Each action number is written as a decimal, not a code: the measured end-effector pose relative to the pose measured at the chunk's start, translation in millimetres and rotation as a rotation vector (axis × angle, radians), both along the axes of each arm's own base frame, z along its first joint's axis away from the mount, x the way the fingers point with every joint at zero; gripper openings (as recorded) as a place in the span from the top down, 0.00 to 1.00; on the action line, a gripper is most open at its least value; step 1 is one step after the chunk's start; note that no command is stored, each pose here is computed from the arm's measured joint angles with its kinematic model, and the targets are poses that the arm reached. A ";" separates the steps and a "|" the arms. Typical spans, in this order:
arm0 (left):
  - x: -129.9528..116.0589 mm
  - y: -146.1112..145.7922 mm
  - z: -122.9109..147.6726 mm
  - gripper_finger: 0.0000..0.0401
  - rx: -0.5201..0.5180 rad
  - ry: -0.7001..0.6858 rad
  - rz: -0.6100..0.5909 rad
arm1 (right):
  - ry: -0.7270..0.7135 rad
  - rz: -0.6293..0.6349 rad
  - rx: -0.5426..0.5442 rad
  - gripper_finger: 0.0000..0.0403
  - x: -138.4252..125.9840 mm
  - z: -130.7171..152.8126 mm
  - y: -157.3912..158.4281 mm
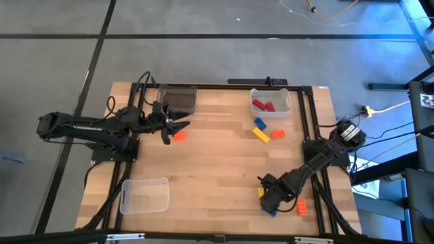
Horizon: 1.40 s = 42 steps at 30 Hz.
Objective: Sort & place blocks by color
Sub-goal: Put the red triangular block into the white bin
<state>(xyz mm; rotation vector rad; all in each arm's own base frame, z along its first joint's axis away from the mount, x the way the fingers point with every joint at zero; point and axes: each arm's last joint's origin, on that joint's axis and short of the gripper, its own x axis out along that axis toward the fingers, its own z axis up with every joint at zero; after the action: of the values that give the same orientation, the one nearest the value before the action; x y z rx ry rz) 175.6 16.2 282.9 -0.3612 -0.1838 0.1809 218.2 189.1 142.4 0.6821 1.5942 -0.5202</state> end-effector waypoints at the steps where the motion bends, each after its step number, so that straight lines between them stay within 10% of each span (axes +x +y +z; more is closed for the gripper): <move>1: 0.0 0.0 -0.1 0.49 0.000 0.001 0.000 | -0.004 -0.001 -0.008 0.32 0.3 -0.8 -0.1; 13: 0.1 0.0 -0.9 0.49 0.000 0.010 0.000 | 0.004 0.004 -0.025 0.67 0.8 -5.5 0.3; 25: 0.2 0.0 -1.5 0.49 -0.001 0.016 0.000 | -0.057 0.173 -0.038 0.67 -36.2 35.8 -27.2; 33: 0.2 0.0 -1.8 0.49 -0.001 0.018 0.000 | -0.596 -0.066 0.084 0.67 -72.2 46.7 -78.7; 42: 0.2 0.3 -2.1 0.49 -0.018 0.018 0.006 | -1.067 -0.192 -0.014 0.67 -38.1 43.6 -127.9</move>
<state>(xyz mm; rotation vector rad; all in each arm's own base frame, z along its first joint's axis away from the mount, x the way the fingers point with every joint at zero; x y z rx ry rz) 175.8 16.6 280.8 -0.3772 -0.1654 0.1918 180.1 61.3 186.1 0.8972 0.5267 -0.2187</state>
